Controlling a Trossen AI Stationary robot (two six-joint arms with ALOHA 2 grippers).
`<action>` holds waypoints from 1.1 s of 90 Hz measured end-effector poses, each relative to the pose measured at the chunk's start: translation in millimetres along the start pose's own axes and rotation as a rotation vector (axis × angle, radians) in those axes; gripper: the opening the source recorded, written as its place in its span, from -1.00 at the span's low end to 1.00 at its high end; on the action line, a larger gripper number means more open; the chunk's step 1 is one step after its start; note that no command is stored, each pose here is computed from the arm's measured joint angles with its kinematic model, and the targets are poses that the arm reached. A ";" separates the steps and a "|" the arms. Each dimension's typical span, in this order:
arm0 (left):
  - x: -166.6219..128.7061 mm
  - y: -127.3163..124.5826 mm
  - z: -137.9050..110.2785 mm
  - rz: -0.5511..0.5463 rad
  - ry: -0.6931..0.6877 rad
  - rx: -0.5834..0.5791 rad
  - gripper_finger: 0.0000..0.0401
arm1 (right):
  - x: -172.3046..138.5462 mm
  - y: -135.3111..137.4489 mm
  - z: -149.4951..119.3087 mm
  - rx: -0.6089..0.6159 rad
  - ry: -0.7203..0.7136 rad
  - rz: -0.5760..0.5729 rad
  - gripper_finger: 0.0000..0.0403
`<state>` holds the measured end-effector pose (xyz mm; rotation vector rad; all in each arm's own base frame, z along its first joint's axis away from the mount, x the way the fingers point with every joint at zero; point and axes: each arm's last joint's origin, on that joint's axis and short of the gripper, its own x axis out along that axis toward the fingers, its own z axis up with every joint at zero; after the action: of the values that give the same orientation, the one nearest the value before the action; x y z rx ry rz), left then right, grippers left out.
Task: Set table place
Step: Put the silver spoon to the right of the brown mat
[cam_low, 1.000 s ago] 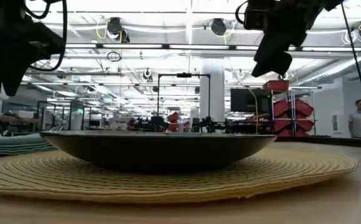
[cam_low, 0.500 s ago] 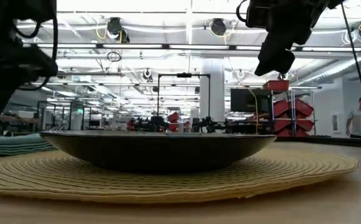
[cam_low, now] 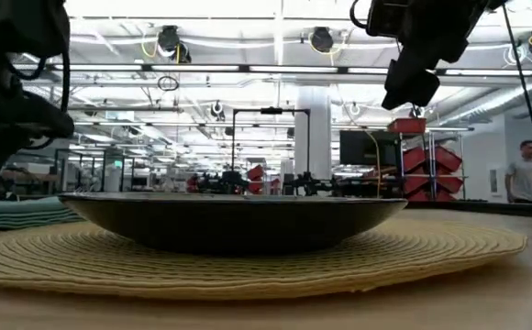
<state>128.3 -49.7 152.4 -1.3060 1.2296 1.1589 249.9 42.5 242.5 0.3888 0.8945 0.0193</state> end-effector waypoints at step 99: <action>-12.5 -15.4 -0.9 0.027 -0.189 0.379 -0.99 | -0.1 1.3 -0.5 0.012 0.002 0.005 -0.10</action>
<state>143.2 -49.2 165.5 -0.8800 1.2559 0.9841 249.6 43.9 242.7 0.4023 0.8960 0.0189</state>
